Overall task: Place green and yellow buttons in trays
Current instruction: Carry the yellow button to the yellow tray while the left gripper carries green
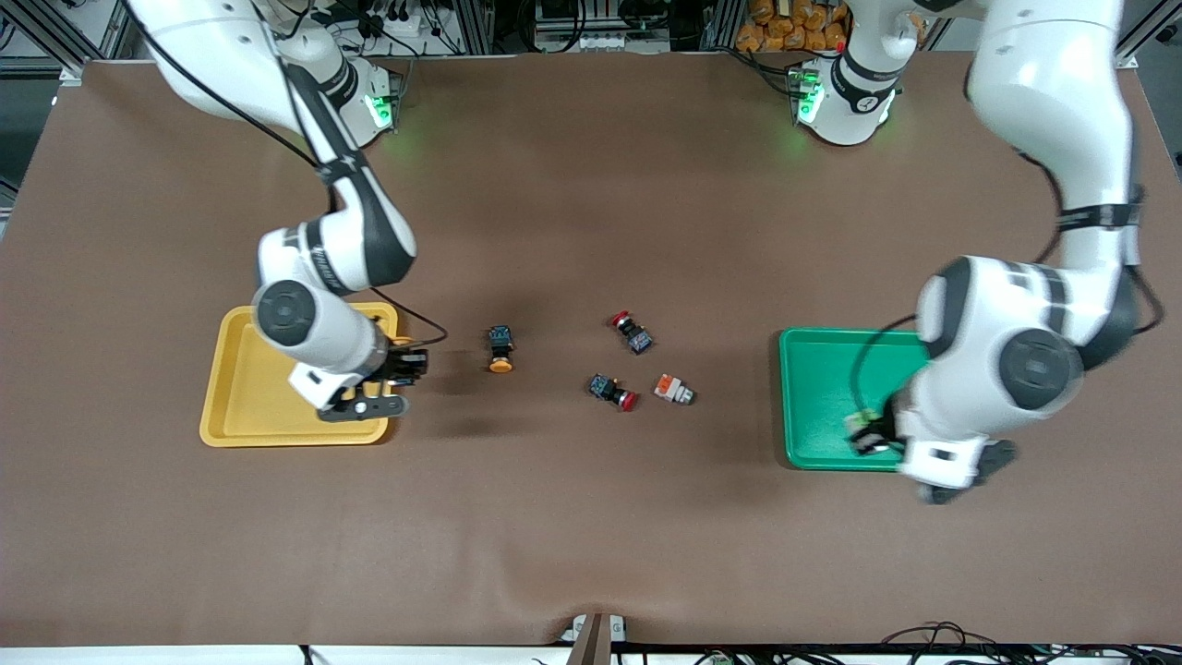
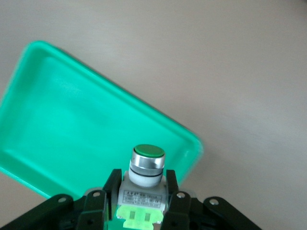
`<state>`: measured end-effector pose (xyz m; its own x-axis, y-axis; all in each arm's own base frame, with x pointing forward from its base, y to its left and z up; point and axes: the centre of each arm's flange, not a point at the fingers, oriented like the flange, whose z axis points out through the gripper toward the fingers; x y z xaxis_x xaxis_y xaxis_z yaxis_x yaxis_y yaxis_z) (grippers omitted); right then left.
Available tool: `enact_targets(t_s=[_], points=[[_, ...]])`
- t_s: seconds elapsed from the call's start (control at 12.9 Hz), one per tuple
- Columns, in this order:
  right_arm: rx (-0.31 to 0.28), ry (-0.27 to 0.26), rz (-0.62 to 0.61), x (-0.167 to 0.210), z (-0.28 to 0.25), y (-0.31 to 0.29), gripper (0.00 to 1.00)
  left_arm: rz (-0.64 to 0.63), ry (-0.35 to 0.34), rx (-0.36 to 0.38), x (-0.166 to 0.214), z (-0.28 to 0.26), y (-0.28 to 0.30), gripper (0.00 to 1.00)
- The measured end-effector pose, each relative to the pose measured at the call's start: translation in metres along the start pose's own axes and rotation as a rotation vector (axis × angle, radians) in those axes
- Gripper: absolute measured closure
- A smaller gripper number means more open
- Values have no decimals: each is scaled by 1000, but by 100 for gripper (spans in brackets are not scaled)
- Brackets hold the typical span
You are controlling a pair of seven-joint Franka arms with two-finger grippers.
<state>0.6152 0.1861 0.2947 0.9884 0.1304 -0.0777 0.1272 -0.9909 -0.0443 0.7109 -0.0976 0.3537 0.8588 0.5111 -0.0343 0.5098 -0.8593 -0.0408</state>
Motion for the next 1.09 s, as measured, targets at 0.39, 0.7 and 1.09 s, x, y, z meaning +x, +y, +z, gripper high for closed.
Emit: enact_targets(t_s=[0.39, 0.7, 1.09], points=[[15, -12, -185, 4, 5, 136, 59, -27, -149, 144, 15, 100, -71, 59], [29, -32, -236, -7, 14, 189, 59, 44, -168, 272, -2, 149, -75, 59], [31, -40, -293, -10, 45, 211, 59, 61, -118, 269, 3, 124, -72, 21]])
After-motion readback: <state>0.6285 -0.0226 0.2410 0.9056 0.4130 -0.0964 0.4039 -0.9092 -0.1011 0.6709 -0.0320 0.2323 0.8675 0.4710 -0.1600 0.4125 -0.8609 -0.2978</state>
